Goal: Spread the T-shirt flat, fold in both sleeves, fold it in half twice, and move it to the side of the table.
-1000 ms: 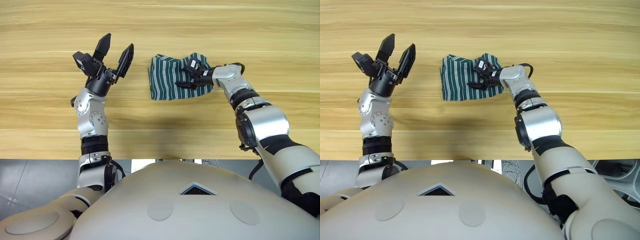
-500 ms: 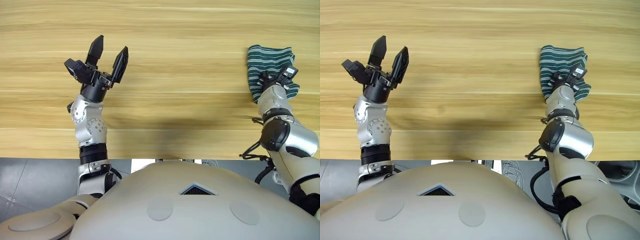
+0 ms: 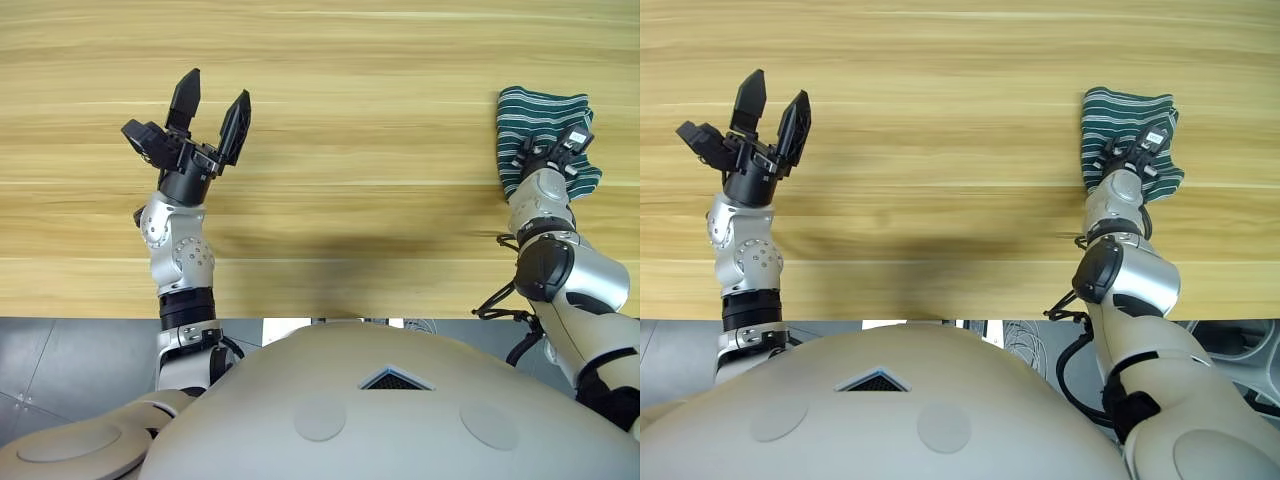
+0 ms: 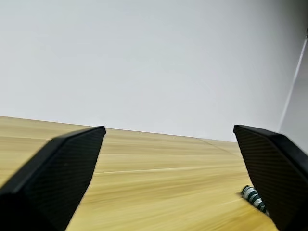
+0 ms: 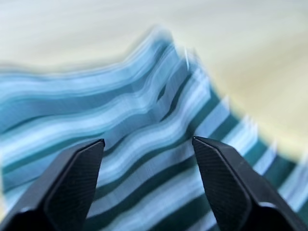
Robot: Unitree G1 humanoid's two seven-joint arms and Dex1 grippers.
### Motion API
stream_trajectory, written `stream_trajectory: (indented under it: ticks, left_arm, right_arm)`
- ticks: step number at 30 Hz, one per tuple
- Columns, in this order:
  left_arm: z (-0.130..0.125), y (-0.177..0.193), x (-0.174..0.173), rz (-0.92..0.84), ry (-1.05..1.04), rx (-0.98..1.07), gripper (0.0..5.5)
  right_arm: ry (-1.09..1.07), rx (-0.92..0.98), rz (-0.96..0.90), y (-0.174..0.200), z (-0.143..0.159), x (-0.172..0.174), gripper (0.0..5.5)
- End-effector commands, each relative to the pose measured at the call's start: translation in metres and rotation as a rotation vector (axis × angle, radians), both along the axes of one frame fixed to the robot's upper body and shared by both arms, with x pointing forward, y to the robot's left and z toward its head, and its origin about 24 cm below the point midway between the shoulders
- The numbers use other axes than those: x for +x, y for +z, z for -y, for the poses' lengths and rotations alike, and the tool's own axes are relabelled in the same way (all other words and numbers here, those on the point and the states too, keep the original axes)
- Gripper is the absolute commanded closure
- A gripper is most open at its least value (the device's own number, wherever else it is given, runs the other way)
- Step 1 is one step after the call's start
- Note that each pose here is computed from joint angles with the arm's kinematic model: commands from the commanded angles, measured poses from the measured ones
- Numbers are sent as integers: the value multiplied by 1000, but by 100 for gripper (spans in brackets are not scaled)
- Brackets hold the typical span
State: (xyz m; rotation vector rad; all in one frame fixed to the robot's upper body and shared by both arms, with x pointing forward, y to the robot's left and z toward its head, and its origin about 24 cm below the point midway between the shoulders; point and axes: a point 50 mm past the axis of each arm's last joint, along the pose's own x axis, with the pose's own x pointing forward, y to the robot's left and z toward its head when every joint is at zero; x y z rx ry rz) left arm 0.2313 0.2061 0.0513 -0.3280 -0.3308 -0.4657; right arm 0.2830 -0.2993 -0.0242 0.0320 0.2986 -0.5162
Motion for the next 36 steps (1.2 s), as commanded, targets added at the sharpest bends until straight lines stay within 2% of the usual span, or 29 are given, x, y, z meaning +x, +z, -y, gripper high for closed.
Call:
stream_trajectory:
  ticks: [1, 5, 13, 20, 36]
  left_arm:
    - [-25, -2, 19, -20, 206, 126, 69]
    - [-49, -13, 28, -43, 394, 241, 69]
    - [-43, -17, 35, 43, 442, 389, 69]
    - [-41, -17, 39, 71, 492, 442, 69]
    - [-44, -17, 34, 85, 365, 211, 69]
  right_arm:
    - [250, -164, 312, 43, -23, 25, 209]
    - [433, -242, 419, 49, -51, 27, 209]
    - [440, -233, 419, 46, -47, 23, 209]
    - [447, -232, 413, 46, -47, 23, 209]
    - [481, -211, 435, 46, -48, 22, 209]
